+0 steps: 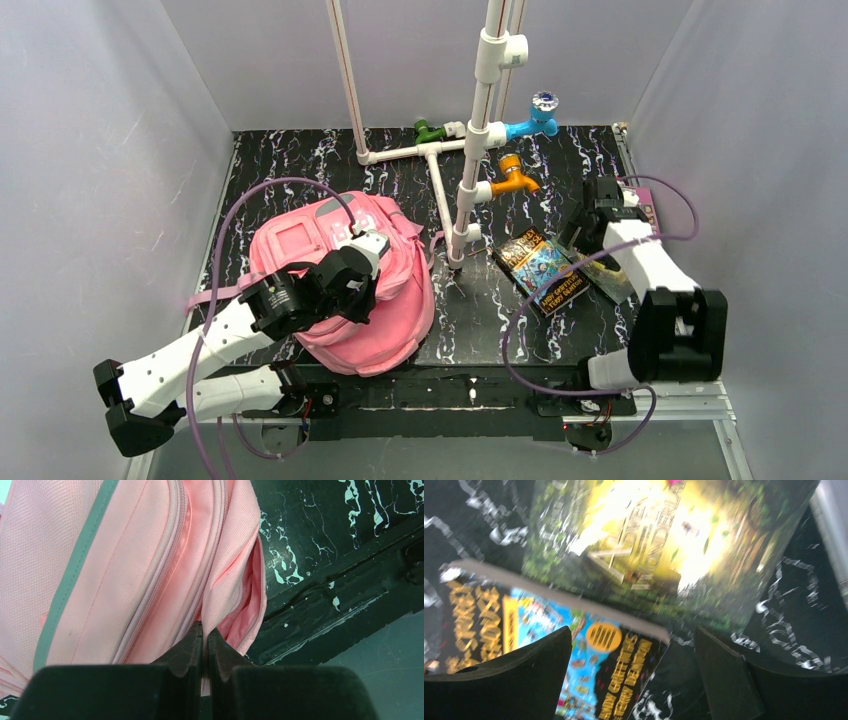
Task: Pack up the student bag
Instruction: Move the book to the center of the board.
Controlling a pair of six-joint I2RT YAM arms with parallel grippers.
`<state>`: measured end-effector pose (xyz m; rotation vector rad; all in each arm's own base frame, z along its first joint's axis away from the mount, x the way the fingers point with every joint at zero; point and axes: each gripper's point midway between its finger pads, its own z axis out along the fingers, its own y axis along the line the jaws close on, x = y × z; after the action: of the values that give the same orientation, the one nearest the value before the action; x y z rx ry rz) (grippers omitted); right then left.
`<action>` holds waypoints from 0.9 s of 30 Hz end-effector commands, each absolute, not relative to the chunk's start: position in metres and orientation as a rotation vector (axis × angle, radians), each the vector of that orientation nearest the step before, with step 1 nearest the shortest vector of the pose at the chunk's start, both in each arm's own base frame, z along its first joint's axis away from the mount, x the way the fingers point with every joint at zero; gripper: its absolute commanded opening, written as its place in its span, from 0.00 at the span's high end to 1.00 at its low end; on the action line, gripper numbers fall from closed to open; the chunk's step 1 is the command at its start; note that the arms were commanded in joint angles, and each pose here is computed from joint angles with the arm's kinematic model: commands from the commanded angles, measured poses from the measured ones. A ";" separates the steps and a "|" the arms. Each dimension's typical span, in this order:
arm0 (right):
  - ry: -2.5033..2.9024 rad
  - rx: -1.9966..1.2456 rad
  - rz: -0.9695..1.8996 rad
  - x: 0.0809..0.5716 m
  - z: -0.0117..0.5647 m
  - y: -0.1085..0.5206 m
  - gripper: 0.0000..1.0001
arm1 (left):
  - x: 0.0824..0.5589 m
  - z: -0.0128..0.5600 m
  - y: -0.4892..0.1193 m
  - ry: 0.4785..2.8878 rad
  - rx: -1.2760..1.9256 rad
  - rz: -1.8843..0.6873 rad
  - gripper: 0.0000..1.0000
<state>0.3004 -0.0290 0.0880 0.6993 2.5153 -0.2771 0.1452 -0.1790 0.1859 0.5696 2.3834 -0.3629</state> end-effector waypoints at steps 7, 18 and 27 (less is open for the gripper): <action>2.502 0.525 -0.759 0.370 0.112 -0.112 0.02 | 0.142 0.186 -0.193 2.366 0.595 -0.455 1.00; 2.631 0.406 -0.531 0.419 0.099 -0.082 0.06 | 0.130 0.178 -0.191 2.340 0.646 -0.531 1.00; 2.620 0.341 0.141 0.412 0.110 -0.030 0.02 | 0.127 0.172 -0.190 2.325 0.693 -0.541 1.00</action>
<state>0.4027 -0.0500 0.0874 0.3528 2.6761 -0.2249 0.1285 -0.1871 0.1649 0.6666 2.3643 -0.4956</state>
